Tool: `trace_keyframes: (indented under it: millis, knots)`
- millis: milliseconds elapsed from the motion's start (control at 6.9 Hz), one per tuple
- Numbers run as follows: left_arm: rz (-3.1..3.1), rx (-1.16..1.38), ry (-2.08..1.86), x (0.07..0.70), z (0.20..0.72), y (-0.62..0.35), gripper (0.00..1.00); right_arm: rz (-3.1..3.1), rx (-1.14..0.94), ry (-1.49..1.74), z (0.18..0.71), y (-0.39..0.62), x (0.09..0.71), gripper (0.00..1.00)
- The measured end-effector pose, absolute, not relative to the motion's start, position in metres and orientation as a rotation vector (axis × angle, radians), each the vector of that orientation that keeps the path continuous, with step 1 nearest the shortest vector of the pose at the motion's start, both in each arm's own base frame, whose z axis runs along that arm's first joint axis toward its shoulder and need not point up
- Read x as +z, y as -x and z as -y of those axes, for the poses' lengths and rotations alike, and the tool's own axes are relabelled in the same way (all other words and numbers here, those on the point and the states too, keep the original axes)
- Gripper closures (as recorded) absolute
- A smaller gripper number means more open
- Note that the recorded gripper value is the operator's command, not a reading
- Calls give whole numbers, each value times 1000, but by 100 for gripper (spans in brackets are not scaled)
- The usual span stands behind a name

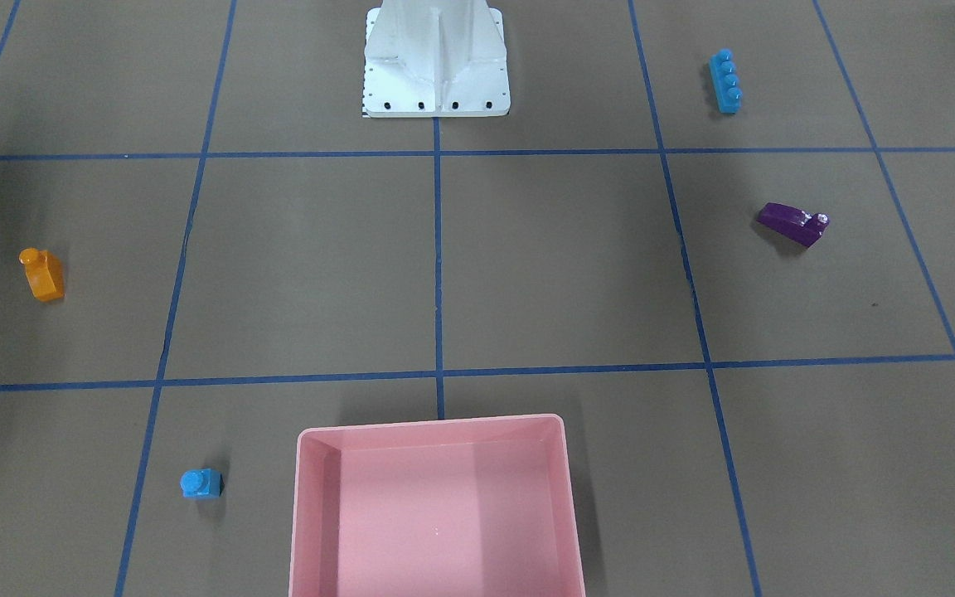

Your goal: Put all blocks into box

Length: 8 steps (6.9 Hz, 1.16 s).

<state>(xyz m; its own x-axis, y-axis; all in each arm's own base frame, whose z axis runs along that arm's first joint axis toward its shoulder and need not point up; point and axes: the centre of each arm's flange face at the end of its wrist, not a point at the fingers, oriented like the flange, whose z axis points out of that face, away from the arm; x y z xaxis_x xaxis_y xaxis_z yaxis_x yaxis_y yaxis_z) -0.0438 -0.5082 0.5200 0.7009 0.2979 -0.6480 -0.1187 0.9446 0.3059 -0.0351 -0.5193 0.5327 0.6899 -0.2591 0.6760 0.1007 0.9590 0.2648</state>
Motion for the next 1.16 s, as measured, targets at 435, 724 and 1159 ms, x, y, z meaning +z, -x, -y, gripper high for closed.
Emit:
trace_keyframes:
  millis: [435,724,1159]
  knots:
    - [-761,254,-283,506,504,40,0,774,-271,-171,515,137,518,0]
    - [-764,263,-277,506,503,32,0,775,-238,-125,500,185,521,0]
    - [-766,266,-279,504,503,31,0,762,-253,-54,484,208,548,0]
